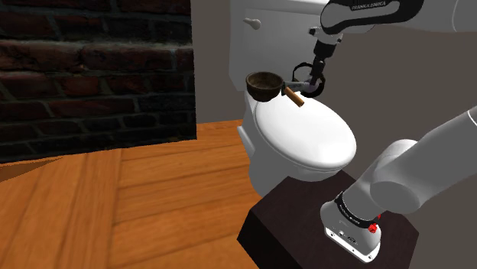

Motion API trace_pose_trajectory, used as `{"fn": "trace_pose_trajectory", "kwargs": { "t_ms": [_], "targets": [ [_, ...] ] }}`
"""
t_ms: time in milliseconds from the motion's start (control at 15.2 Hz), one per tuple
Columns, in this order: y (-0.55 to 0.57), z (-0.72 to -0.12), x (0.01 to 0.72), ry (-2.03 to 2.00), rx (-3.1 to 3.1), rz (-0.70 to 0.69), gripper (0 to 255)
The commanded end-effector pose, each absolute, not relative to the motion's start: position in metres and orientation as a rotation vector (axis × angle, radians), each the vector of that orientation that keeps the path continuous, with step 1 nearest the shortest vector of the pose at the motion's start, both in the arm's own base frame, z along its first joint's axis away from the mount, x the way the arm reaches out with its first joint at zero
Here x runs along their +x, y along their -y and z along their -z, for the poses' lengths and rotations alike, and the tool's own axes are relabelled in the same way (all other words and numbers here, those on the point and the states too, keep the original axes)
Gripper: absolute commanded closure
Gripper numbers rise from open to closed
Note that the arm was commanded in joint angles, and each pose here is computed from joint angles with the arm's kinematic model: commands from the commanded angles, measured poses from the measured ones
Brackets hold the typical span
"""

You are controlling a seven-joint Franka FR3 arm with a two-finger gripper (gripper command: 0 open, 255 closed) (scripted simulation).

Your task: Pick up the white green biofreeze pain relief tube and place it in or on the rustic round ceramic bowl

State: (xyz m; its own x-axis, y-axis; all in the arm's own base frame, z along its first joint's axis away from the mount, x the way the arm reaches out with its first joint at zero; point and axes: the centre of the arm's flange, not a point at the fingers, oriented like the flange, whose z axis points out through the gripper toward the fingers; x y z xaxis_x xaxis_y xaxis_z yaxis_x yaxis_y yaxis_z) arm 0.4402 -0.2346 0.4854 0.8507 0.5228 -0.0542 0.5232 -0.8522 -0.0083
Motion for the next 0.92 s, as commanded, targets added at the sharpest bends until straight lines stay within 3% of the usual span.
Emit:
{"fn": "trace_pose_trajectory", "kwargs": {
  "t_ms": [0,660,858],
  "targets": [
    [0.254,-0.471,0.457,-0.95,2.973,0.118,0],
    [0.319,-0.414,0.551,-1.367,2.738,0.261,0],
    [0.322,-0.398,0.549,-1.367,2.738,0.261,0]
  ]
}}
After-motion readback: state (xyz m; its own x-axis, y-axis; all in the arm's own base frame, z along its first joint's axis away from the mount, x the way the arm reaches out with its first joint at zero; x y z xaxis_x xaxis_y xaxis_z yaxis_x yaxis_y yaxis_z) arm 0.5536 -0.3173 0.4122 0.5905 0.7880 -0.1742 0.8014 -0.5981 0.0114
